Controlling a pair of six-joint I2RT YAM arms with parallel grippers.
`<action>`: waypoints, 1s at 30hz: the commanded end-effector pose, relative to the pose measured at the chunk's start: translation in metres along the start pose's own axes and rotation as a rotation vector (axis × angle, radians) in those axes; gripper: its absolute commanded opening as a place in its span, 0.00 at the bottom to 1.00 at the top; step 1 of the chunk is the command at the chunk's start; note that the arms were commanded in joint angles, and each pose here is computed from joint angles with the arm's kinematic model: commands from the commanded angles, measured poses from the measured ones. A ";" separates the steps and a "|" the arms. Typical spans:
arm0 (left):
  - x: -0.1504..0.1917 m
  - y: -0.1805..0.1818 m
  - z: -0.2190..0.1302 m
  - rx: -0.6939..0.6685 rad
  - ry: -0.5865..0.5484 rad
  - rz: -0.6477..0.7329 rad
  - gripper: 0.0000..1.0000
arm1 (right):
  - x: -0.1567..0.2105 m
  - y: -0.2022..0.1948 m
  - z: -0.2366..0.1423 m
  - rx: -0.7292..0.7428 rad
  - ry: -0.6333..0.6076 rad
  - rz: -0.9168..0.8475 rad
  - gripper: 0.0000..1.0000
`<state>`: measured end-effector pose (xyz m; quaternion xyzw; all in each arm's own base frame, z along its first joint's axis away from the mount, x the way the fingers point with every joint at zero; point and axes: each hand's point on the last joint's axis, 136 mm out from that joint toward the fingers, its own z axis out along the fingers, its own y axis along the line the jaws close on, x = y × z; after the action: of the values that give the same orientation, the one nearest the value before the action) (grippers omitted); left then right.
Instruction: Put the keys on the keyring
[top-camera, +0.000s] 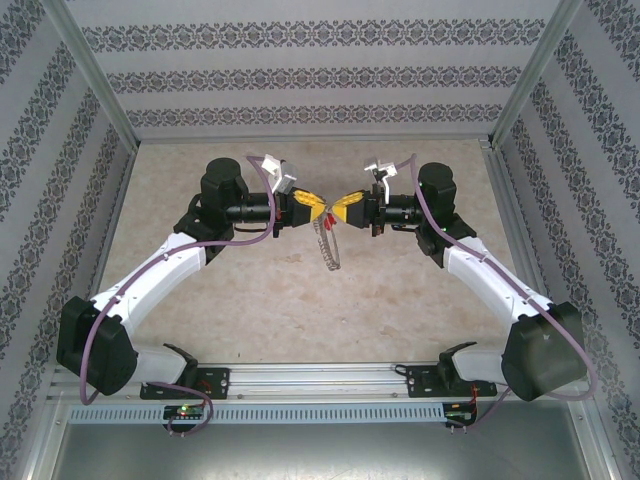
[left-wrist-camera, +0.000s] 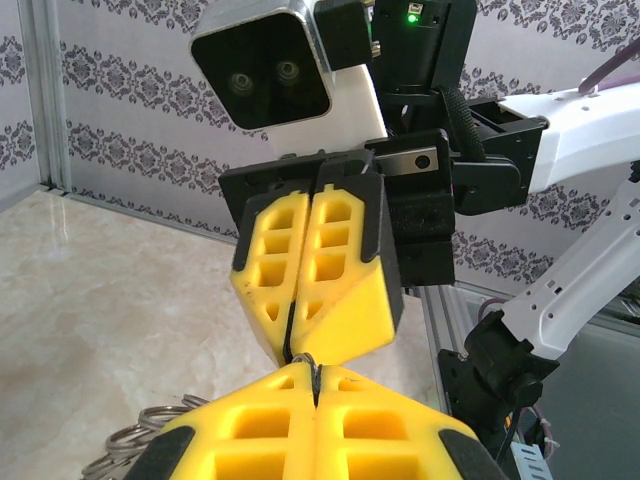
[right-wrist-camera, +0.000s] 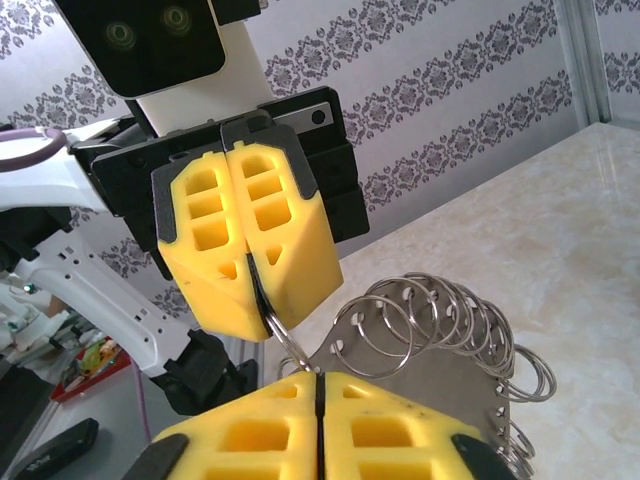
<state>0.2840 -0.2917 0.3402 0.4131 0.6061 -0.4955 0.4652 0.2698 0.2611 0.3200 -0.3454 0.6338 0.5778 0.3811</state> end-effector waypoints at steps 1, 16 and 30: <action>-0.023 -0.008 -0.001 0.011 -0.063 0.079 0.00 | -0.008 0.012 0.003 -0.050 0.006 -0.051 0.00; -0.033 -0.009 -0.006 -0.017 -0.107 0.114 0.00 | 0.014 0.006 0.010 -0.060 0.083 0.011 0.00; -0.029 -0.008 -0.006 -0.024 -0.106 0.099 0.00 | 0.007 0.007 0.001 -0.018 0.056 -0.003 0.27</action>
<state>0.2904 -0.2902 0.3450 0.4000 0.6011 -0.4886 0.4898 0.2670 0.2743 0.3034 -0.3549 0.6533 0.5814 0.3306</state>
